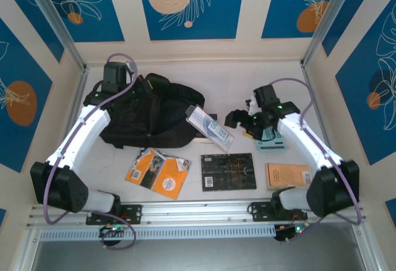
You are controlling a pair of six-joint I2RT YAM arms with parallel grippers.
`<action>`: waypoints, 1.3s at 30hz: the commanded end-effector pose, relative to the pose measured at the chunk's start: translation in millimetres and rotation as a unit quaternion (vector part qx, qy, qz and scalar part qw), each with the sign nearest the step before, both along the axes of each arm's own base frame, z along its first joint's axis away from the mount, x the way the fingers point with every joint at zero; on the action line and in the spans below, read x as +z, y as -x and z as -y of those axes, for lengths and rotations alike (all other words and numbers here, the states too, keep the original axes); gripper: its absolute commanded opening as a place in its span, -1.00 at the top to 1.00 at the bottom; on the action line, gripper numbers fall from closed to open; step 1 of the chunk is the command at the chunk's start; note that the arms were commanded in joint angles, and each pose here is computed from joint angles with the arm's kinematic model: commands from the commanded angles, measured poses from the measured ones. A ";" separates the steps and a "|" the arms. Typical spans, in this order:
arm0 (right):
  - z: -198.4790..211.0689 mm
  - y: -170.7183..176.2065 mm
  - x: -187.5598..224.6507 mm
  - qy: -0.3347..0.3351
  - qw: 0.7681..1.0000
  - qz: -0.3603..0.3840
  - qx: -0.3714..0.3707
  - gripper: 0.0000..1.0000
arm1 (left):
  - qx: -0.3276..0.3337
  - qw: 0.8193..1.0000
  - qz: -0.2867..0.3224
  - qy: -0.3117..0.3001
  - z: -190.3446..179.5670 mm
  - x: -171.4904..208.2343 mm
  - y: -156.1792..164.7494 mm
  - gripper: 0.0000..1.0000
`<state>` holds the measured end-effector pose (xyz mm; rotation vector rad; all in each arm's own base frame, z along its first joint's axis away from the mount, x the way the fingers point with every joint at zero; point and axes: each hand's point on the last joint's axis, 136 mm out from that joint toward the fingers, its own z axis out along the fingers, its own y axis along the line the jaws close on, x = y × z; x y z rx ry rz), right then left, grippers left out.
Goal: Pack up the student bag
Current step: Pick up the loose stationery from the student bag.
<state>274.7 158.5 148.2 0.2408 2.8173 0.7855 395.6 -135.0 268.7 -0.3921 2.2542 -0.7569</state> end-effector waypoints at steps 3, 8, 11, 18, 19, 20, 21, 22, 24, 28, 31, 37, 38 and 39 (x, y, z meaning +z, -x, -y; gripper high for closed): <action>-25.0 -42.3 -17.5 0.163 0.972 0.133 0.101 -0.98 | -0.007 1.000 0.016 0.011 3.0 9.9 -3.2 1.00; -70.9 -41.5 -25.5 0.241 0.903 0.275 0.224 -0.98 | -0.005 1.000 0.020 0.006 0.9 11.7 -1.9 1.00; -85.1 -34.7 -33.1 0.285 0.860 0.321 0.277 -0.98 | -0.006 1.000 0.019 0.010 1.5 12.4 -2.1 1.00; -89.9 -45.6 -50.1 0.377 0.812 0.330 0.298 -0.99 | -0.008 1.000 0.017 0.017 3.7 12.2 -2.2 1.00; -87.4 -50.4 -52.4 0.394 0.808 0.326 0.292 -0.96 | -0.008 1.000 0.018 0.016 3.3 12.3 -2.1 1.00; -84.9 -55.9 -53.5 0.411 0.804 0.323 0.285 -0.93 | -0.008 1.000 0.017 0.016 3.1 11.2 -1.9 1.00; -84.2 -59.9 -55.8 0.424 0.799 0.320 0.281 -0.91 | -0.007 1.000 0.018 0.015 2.8 11.9 -1.7 1.00; -85.6 -62.8 -59.2 0.432 0.797 0.318 0.278 -0.90 | -0.006 1.000 0.017 0.015 2.5 10.8 -1.8 1.00; -88.3 -66.5 -66.9 0.440 0.797 0.310 0.273 -0.87 | -0.006 1.000 0.018 0.014 2.3 11.6 -1.6 1.00; -87.2 -73.5 -75.7 0.467 0.789 0.304 0.258 -0.61 | -0.006 1.000 0.019 0.012 1.8 11.9 -1.2 1.00; -87.5 -74.5 -70.9 0.469 0.788 0.311 0.248 -0.20 | -0.005 1.000 0.019 0.012 1.7 12.2 -1.8 1.00; -89.0 -69.9 -56.5 0.435 0.804 0.328 0.240 0.63 | -0.006 1.000 0.018 0.015 2.7 11.5 -2.4 1.00; -89.1 -69.9 -53.7 0.430 0.805 0.330 0.240 0.73 | -0.006 1.000 0.018 0.015 2.7 11.5 -2.2 1.00; -89.0 -69.7 -50.4 0.426 0.807 0.332 0.240 0.80 | -0.006 1.000 0.018 0.015 2.7 11.3 -2.2 1.00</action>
